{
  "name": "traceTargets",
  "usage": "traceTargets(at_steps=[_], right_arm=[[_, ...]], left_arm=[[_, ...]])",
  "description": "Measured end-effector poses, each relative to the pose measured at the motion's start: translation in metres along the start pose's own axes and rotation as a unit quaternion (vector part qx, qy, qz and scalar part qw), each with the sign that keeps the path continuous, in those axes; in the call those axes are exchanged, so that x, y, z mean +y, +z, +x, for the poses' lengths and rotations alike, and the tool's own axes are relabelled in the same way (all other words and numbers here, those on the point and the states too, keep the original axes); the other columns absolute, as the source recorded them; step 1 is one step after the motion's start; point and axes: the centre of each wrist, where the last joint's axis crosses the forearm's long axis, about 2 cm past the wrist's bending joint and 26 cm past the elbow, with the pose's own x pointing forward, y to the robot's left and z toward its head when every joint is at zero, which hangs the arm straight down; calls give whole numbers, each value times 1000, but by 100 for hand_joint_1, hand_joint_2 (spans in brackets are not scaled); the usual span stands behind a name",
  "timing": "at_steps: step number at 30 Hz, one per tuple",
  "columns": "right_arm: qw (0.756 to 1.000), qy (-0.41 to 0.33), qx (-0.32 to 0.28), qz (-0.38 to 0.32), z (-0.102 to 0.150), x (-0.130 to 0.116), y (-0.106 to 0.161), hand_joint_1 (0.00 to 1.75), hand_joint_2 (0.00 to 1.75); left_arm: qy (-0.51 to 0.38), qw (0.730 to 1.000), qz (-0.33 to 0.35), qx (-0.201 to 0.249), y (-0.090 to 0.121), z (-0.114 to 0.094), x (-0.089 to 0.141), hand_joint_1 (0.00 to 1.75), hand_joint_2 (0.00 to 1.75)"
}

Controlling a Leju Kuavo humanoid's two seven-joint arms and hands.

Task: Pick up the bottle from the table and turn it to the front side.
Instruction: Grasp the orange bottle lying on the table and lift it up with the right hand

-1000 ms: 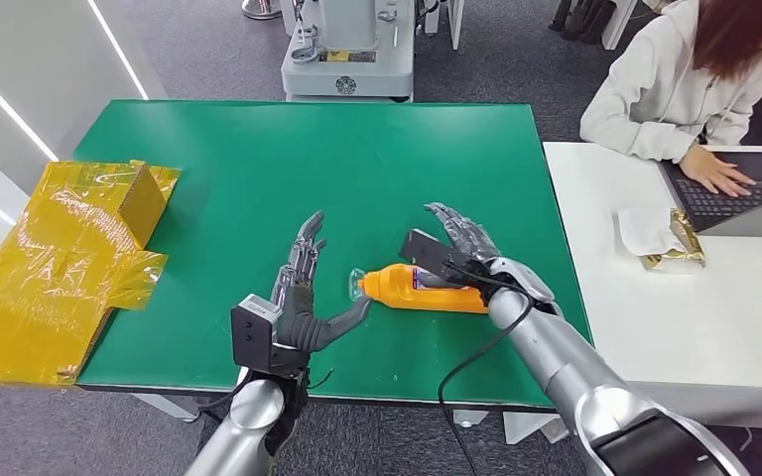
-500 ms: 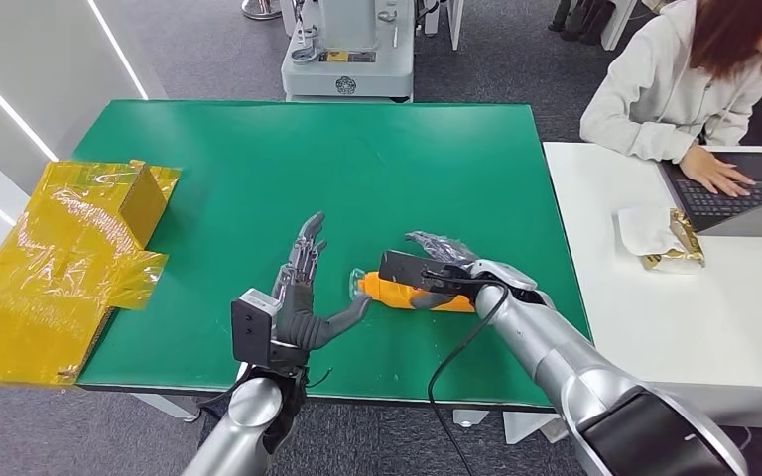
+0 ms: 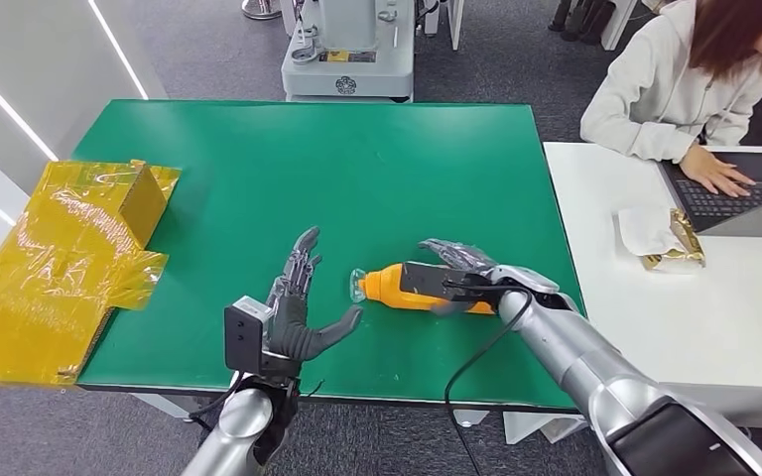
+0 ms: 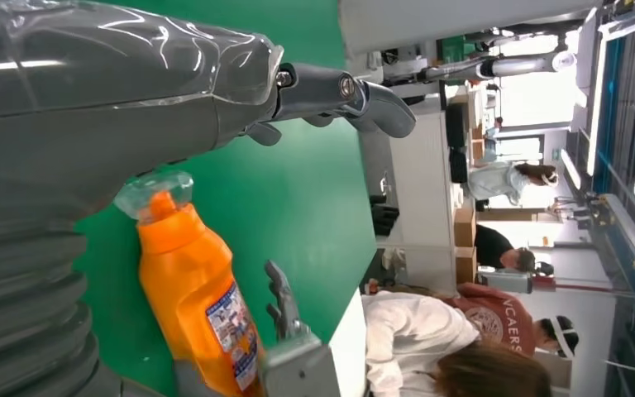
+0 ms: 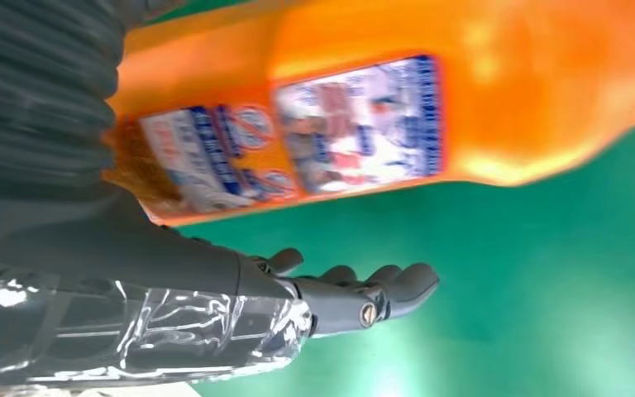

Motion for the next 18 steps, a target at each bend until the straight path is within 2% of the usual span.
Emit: traceTargets(at_steps=[4,18], right_arm=[[1000,12,2,2,-6,4,5,0,175],[999,40,16,2,-3,13,7,0,175]], left_arm=[[3,1000,5,1,3,0,3,0,175],[14,1000,15,11,3,1,9,0,175]])
